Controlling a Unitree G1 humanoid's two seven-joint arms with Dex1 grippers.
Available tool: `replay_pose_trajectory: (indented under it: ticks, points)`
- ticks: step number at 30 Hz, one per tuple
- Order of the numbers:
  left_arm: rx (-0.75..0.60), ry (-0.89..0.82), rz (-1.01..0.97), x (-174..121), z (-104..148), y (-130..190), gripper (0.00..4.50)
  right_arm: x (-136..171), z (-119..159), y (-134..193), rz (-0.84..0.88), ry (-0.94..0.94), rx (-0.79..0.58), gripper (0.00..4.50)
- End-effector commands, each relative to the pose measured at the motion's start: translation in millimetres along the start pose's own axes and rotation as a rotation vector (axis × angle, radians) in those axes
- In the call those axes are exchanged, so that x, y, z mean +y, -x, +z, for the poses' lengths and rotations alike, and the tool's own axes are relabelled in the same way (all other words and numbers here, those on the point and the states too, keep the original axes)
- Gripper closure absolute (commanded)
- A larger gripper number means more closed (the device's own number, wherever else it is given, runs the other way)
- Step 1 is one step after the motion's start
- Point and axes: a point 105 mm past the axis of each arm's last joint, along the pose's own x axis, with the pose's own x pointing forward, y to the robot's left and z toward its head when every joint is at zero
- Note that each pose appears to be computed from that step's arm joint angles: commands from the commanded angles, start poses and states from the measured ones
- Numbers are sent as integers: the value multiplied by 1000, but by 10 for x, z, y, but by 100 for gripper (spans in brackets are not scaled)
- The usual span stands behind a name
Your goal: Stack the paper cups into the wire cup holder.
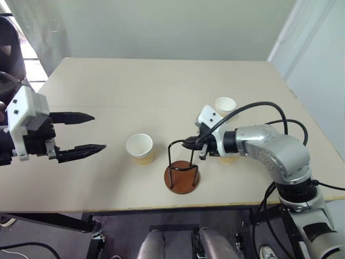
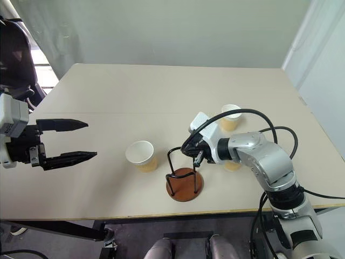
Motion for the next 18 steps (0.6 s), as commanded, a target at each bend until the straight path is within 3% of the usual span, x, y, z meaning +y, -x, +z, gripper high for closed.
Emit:
replay_pose_trajectory:
  ticks: [1,6,10,18]
  points:
    - [-5,-49,18,23,105,56,0,70,28,2,23,37,-8,449]
    - [-4,-51,20,21,108,63,0,73,10,2,22,53,4,449]
    - [-8,-48,15,17,106,50,0,98,-11,7,40,60,19,340]
    - [-22,-44,-3,16,109,1,0,48,10,125,47,130,56,53]
